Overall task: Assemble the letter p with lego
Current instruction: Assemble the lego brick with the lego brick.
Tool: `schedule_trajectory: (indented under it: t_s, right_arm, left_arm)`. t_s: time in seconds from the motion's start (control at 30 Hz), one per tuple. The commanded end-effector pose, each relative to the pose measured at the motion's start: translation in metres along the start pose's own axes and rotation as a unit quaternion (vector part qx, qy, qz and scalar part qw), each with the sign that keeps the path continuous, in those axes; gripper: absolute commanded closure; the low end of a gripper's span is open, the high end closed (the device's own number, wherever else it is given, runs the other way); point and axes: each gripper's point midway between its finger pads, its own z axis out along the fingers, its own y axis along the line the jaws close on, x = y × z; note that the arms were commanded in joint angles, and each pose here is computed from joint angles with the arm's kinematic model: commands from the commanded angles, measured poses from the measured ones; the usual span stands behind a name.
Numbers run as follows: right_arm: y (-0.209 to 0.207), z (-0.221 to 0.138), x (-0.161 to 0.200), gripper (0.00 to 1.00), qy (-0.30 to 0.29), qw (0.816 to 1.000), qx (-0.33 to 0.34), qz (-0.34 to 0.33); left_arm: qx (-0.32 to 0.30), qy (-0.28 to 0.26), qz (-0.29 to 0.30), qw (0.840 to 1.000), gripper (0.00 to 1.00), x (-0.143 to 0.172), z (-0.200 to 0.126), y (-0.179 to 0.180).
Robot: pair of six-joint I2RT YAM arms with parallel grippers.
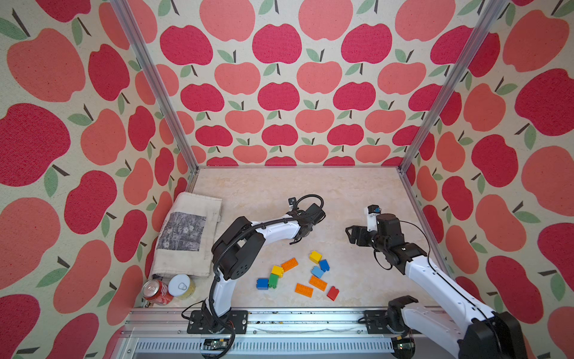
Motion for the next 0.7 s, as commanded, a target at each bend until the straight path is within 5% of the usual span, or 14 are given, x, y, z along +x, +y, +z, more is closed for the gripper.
schedule_trajectory:
  t_s: [0.0, 0.37, 0.67]
  right_arm:
    - [0.003, -0.007, -0.002, 0.17, 0.001, 1.0, -0.007, 0.0]
    - [0.02, -0.009, 0.04, 0.17, 0.06, 0.996, -0.067, 0.004]
    - [0.043, -0.004, 0.086, 0.21, 0.127, 0.987, -0.096, -0.012]
  left_arm:
    - [-0.107, 0.172, 0.109, 0.973, 1.0, 0.082, 0.033, 0.077]
    - [-0.039, 0.171, 0.161, 0.971, 0.97, 0.059, 0.033, 0.051]
    - [0.005, 0.146, 0.145, 0.979, 0.75, 0.033, 0.014, 0.027]
